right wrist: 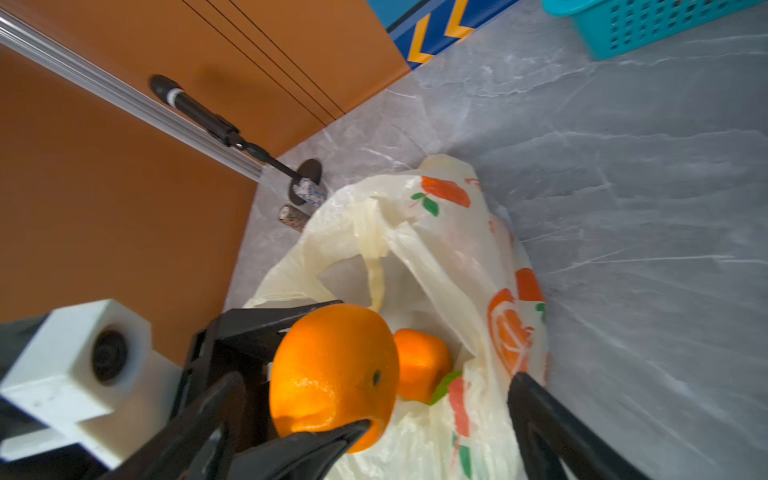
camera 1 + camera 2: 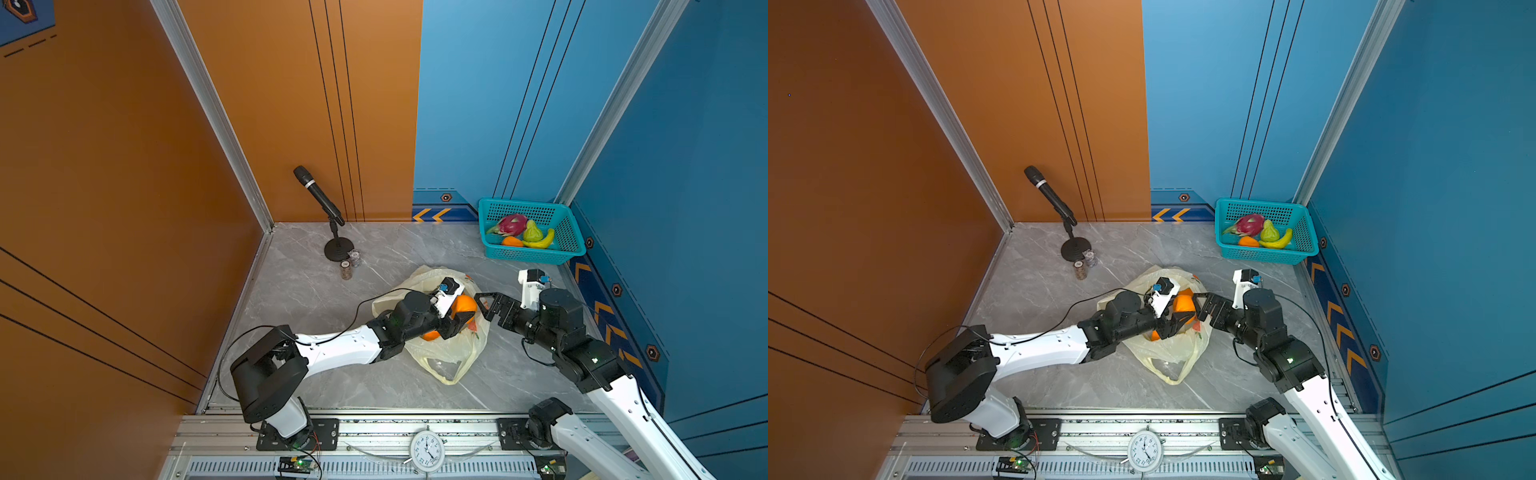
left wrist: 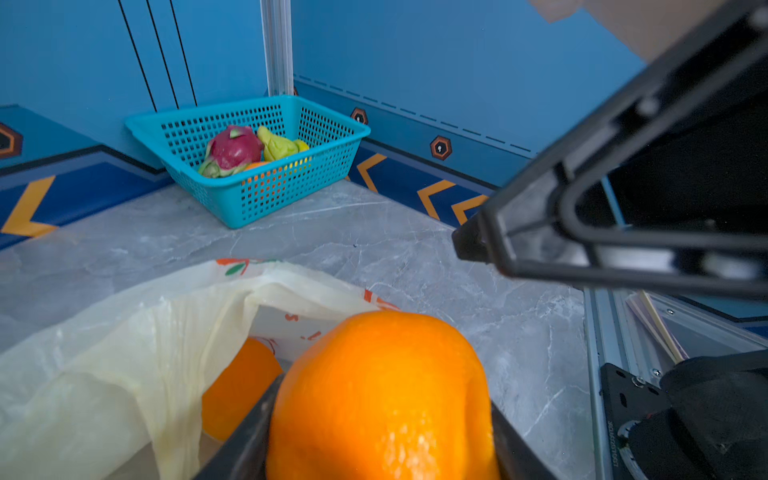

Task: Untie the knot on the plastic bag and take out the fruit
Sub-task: 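Grasp the orange with the right gripper while the left gripper releases it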

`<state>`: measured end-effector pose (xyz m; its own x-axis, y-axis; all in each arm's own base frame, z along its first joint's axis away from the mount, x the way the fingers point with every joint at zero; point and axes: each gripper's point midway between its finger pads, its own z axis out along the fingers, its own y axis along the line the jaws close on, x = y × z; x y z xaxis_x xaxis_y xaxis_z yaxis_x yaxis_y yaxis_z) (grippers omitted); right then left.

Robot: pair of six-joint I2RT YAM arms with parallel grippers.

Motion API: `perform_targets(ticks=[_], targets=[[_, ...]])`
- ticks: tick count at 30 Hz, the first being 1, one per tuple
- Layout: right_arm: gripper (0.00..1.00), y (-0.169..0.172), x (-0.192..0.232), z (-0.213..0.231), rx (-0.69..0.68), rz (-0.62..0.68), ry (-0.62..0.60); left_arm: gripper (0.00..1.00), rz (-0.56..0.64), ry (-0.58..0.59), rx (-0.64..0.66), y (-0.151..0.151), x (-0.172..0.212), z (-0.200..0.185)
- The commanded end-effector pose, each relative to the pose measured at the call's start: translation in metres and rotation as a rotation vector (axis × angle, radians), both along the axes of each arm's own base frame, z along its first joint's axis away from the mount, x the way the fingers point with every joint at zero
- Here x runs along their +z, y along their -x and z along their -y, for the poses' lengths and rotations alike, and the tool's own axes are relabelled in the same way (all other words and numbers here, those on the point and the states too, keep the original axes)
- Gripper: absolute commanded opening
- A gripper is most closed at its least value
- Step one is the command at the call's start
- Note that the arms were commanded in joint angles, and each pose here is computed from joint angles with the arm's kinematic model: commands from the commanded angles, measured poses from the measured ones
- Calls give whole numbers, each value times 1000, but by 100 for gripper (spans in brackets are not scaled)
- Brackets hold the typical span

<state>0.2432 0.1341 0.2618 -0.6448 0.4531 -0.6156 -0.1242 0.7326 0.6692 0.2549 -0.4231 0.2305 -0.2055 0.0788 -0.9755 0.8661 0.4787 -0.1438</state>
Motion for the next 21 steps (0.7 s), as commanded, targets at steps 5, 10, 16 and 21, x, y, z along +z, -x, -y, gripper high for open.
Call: perform_targets(ticks=[5,10,16,21], targets=[[100,9,36,-36,186,67,-237,54,203,110,-84,19,58,3],[100,12,32,-45,241,42,-245,56,281,131,-122,31,82,6],[90,15,32,-50,276,34,-255,57,372,125,-158,43,97,8],[83,19,28,-56,316,17,-256,57,400,68,-138,41,91,8]])
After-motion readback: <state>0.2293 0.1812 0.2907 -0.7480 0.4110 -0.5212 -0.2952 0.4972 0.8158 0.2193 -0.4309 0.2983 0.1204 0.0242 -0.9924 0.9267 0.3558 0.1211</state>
